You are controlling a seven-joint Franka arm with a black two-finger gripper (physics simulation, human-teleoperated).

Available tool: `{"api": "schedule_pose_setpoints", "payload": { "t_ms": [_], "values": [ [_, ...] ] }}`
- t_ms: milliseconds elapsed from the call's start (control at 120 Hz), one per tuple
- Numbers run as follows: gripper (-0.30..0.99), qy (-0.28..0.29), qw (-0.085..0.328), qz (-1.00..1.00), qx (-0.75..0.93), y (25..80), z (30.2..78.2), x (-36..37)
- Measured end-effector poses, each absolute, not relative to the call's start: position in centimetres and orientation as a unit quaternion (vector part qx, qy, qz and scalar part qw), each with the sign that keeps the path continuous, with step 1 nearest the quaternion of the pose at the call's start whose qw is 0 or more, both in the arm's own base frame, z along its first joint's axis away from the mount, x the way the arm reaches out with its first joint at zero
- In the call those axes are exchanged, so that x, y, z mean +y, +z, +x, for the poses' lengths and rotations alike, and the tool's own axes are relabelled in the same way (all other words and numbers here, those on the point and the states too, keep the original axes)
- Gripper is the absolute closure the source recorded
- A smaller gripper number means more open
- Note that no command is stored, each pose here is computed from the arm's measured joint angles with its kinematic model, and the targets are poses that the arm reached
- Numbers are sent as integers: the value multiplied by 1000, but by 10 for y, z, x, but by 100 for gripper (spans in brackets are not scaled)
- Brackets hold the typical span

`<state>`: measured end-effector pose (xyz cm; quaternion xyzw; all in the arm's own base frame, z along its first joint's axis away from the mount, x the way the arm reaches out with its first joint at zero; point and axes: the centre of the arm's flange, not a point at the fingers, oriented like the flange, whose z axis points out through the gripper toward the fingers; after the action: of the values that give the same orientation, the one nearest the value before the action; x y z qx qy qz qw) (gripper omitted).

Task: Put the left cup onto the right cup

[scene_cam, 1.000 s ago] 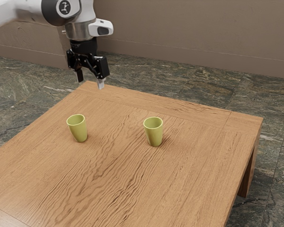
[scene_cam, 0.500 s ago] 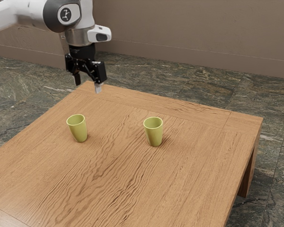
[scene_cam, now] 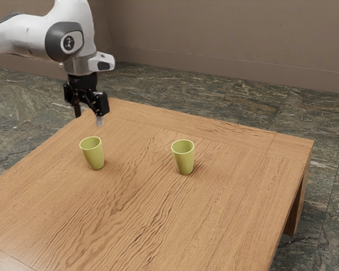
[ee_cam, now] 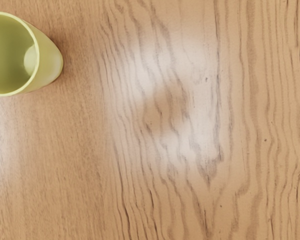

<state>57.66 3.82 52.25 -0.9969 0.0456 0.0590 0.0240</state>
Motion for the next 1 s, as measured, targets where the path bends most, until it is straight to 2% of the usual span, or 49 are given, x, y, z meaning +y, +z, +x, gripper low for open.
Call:
{"api": "schedule_pose_setpoints", "payload": {
  "t_ms": [483, 1000],
  "values": [
    [0, 57, 20, -996, 67, 464, 574, 64],
    [0, 49, 22, -997, 61, 434, 591, 89]
  ]
}}
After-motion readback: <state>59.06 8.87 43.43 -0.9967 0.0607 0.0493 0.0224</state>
